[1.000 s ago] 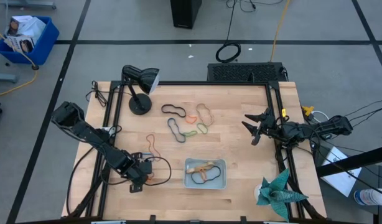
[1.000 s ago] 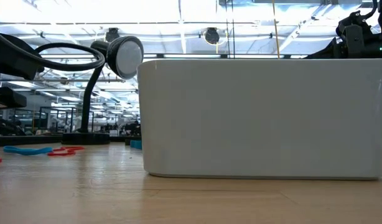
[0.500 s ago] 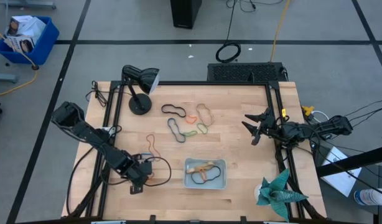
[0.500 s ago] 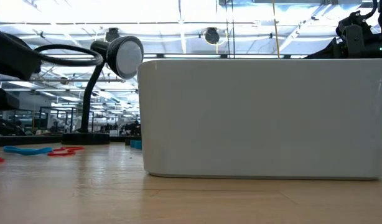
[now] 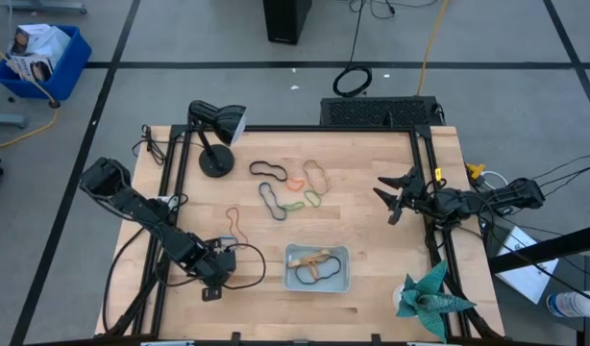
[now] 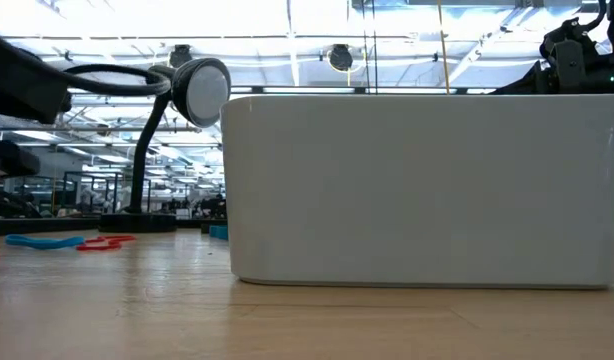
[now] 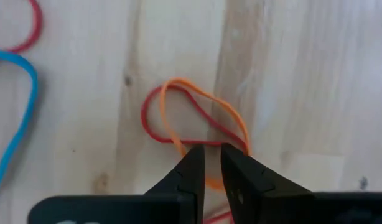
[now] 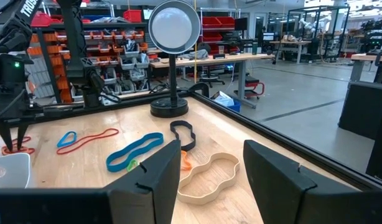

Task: Pick and place rubber bands into bin
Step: Put the bottom orange rubber band into the gray bin

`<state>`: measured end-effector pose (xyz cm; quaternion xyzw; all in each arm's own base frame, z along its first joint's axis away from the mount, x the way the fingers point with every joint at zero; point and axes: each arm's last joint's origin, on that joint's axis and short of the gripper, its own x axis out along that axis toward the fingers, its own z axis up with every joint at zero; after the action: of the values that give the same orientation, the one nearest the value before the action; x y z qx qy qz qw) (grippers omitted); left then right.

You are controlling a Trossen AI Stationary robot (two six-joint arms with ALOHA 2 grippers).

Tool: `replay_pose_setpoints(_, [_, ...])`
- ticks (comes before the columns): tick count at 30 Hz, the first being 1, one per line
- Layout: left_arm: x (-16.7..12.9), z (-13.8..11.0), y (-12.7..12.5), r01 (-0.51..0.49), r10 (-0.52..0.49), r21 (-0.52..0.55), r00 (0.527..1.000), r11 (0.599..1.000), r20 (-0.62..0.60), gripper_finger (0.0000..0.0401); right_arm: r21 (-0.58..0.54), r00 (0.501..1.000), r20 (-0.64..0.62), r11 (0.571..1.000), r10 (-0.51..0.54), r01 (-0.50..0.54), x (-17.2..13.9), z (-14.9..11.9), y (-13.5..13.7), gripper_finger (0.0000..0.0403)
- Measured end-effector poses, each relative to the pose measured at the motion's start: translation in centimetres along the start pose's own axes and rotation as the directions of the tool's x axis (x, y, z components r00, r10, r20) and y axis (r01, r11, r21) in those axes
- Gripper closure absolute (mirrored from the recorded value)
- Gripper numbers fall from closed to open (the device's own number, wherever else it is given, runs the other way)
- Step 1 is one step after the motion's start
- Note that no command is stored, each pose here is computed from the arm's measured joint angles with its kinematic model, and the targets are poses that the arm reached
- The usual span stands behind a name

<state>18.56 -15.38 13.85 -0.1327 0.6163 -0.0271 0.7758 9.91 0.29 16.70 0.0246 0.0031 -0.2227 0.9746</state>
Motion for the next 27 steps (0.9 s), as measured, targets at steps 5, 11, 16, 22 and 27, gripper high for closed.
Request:
replay_pose_setpoints(5, [0.00,0.25,-0.22,0.020,-0.022,0.037,0.999,0.999,0.029,0.0343,-0.001,1.000,-0.001,1.000,0.000,0.000,0.00,-0.01,0.00,0.0234])
replay_pose_setpoints(11, [0.01,0.24,-0.19,0.019,-0.019,0.025,0.999,1.000,0.028,0.0343,-0.001,1.000,-0.001,1.000,0.000,0.000,0.00,-0.01,0.00,0.0234])
replay_pose_setpoints(16, [0.01,0.25,-0.18,0.017,-0.019,0.066,0.999,0.998,0.028,0.0343,-0.001,1.000,-0.001,1.000,0.000,0.000,0.00,-0.01,0.00,0.0234])
replay_pose_setpoints(22, [0.00,0.26,-0.17,0.018,-0.019,0.044,0.999,0.999,0.028,0.0343,-0.001,1.000,-0.001,1.000,0.000,0.000,0.00,-0.01,0.00,0.0234])
replay_pose_setpoints(27, [0.00,0.26,-0.17,0.019,-0.019,0.011,0.999,1.000,0.028,0.0339,-0.001,1.000,-0.001,1.000,0.000,0.000,0.00,-0.01,0.00,0.0234])
